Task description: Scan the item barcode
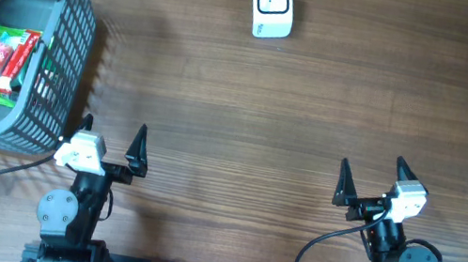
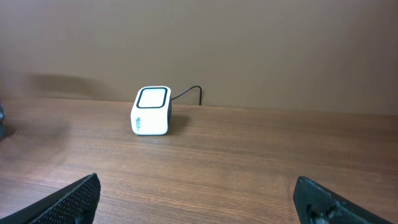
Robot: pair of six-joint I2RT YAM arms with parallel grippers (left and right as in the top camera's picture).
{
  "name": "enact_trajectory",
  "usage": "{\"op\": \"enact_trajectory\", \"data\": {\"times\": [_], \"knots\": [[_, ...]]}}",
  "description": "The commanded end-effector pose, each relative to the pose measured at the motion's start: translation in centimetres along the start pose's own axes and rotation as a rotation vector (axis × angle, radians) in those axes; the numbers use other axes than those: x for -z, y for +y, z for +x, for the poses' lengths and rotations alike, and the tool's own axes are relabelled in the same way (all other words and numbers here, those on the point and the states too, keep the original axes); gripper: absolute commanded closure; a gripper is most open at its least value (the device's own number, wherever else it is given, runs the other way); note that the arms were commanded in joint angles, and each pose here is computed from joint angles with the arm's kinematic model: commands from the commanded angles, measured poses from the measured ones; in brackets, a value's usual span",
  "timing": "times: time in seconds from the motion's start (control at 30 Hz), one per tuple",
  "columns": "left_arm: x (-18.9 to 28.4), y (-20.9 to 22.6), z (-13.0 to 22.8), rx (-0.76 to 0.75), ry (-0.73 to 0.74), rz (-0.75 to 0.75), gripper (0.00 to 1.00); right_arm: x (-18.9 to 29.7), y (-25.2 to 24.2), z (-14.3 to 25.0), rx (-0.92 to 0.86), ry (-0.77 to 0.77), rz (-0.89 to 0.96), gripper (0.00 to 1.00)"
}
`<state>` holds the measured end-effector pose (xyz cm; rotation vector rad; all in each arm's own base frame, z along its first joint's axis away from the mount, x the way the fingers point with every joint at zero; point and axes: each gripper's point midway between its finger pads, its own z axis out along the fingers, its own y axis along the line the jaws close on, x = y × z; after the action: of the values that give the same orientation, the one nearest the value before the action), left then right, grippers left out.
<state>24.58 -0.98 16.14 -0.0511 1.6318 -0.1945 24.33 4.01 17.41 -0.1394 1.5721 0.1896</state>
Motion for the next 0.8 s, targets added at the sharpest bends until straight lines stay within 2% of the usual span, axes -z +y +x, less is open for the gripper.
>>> {"op": "enact_trajectory", "data": {"times": [0.0,0.77], "knots": [[0.03,-0.26,0.15,-0.019,0.004,0.018,0.0,0.02,-0.11,-0.28,0.007,-0.012,0.008,0.0],[0.04,-0.54,0.12,-0.019,0.003,0.033,0.0,0.02,-0.11,-0.28,0.007,-0.012,0.008,0.0]]}}
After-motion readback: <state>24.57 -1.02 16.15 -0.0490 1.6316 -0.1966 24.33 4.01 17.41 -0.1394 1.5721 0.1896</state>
